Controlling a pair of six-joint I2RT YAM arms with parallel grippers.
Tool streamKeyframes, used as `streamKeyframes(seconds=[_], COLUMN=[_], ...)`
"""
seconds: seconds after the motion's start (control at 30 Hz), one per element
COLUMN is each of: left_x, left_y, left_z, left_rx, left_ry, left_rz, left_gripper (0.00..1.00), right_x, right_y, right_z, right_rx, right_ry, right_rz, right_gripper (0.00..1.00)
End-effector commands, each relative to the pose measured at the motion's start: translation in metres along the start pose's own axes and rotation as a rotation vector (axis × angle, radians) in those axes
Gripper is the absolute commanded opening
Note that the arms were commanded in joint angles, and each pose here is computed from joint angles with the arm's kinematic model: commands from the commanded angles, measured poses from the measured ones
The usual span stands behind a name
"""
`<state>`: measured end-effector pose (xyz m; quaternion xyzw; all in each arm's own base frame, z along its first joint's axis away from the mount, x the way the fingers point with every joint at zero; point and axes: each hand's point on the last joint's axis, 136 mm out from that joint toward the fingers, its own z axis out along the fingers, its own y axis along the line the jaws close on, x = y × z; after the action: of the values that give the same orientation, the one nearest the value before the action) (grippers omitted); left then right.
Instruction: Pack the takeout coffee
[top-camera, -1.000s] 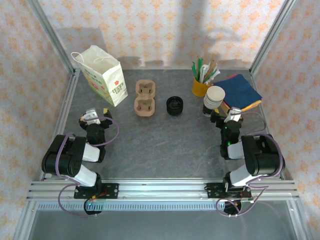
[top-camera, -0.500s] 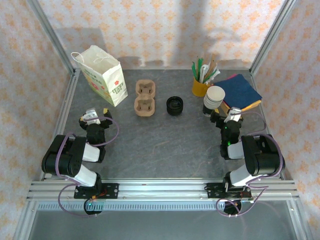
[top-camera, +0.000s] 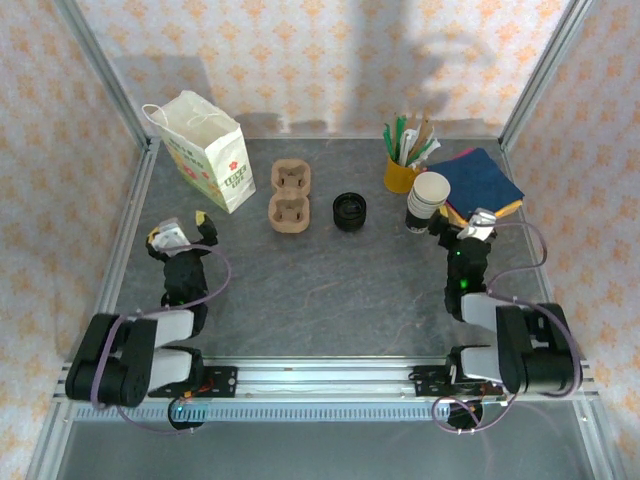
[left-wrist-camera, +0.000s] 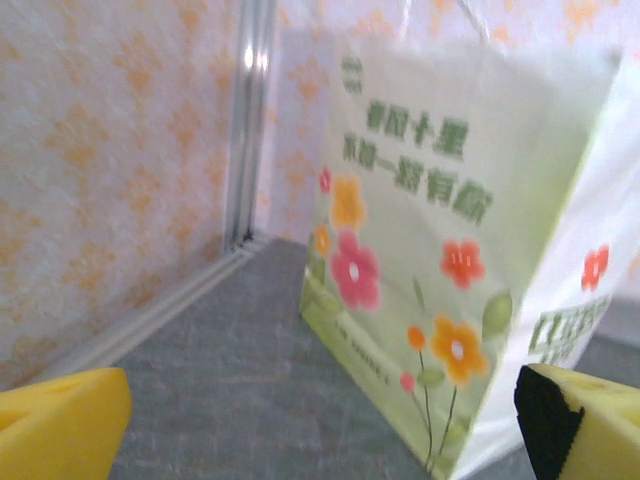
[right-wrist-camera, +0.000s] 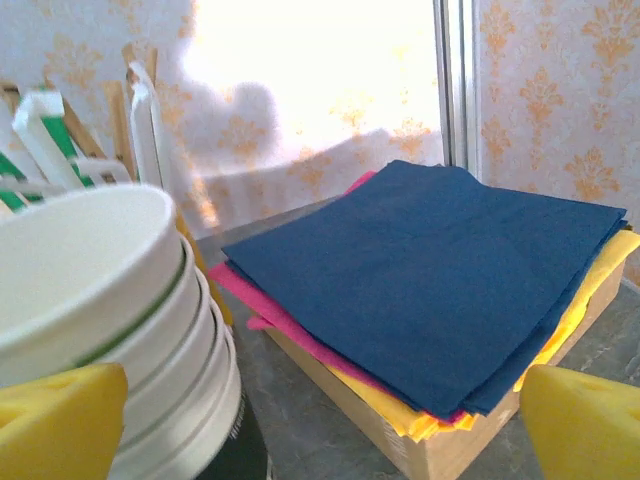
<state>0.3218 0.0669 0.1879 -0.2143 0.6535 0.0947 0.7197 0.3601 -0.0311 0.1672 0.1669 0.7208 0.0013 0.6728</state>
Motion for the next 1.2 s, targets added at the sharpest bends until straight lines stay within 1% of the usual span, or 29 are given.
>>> streamKeyframes(seconds=[0.0,0.1,0.2,0.23,0.37,0.47,0.57,0.6,0.63,0.67,0.73,0.8,0.87,0.9,1.0,1.1,1.17], left_x=[0.000,-0.014,-0.032,-0.039,-0.054,-0.062,-0.066,-0.067,-0.068,-0.067,-0.063,-0.064,-0.068,-0.072,-0.080,-0.083,-0.082], left_y=[0.008,0.006,0.001,-0.002,-0.018,-0.035,-0.050,-0.054,-0.058,-0.059,-0.061,-0.066,-0.075,-0.081,-0.095,-0.103,-0.104], left_z=[0.001,-0.003,-0.007,-0.008,-0.014,-0.020,-0.028,-0.031,-0.033,-0.035,-0.038,-0.041,-0.042,-0.043,-0.043,-0.042,-0.041], left_rx=[-0.078,-0.076,-0.070,-0.069,-0.051,0.010,0.084,0.104,0.124,0.122,0.101,0.112,0.156,0.181,0.241,0.285,0.290], left_ry=[0.071,0.094,0.128,0.156,0.322,0.431,0.501,0.520,0.544,0.563,0.604,0.621,0.632,0.637,0.641,0.632,0.634], left_rz=[-0.046,-0.129,-0.212,-0.236,-0.253,-0.249,-0.275,-0.276,-0.257,-0.231,-0.138,-0.087,-0.075,-0.078,-0.089,-0.086,-0.072], left_gripper=[0.99,0.99,0.99,0.99,0.99,0.99,0.99,0.97,0.88,0.87,0.88,0.91,0.91,0.91,0.91,0.90,0.90], right_x=[-0.015,-0.028,-0.041,-0.043,-0.058,-0.064,-0.067,-0.068,-0.068,-0.068,-0.070,-0.069,-0.072,-0.073,-0.074,-0.069,-0.061], right_y=[0.003,0.006,0.011,0.016,0.038,0.041,0.044,0.046,0.050,0.053,0.059,0.065,0.066,0.065,0.057,0.052,0.055], right_z=[-0.003,-0.008,-0.010,-0.012,-0.022,-0.030,-0.036,-0.036,-0.036,-0.035,-0.033,-0.028,-0.023,-0.019,-0.007,0.006,0.013], right_rx=[0.018,0.034,0.066,0.060,-0.013,0.003,0.026,0.030,0.028,0.026,0.030,0.035,0.053,0.065,0.119,0.165,0.155], right_ry=[0.031,0.073,0.169,0.207,0.315,0.399,0.497,0.530,0.574,0.612,0.686,0.743,0.770,0.774,0.764,0.793,0.826], right_rz=[0.107,0.239,0.333,0.349,0.351,0.326,0.298,0.286,0.276,0.269,0.262,0.251,0.232,0.219,0.172,0.121,0.107], right_gripper=[1.00,1.00,1.00,1.00,1.00,1.00,1.00,1.00,0.96,0.94,0.92,0.91,0.88,0.85,0.81,0.72,0.65])
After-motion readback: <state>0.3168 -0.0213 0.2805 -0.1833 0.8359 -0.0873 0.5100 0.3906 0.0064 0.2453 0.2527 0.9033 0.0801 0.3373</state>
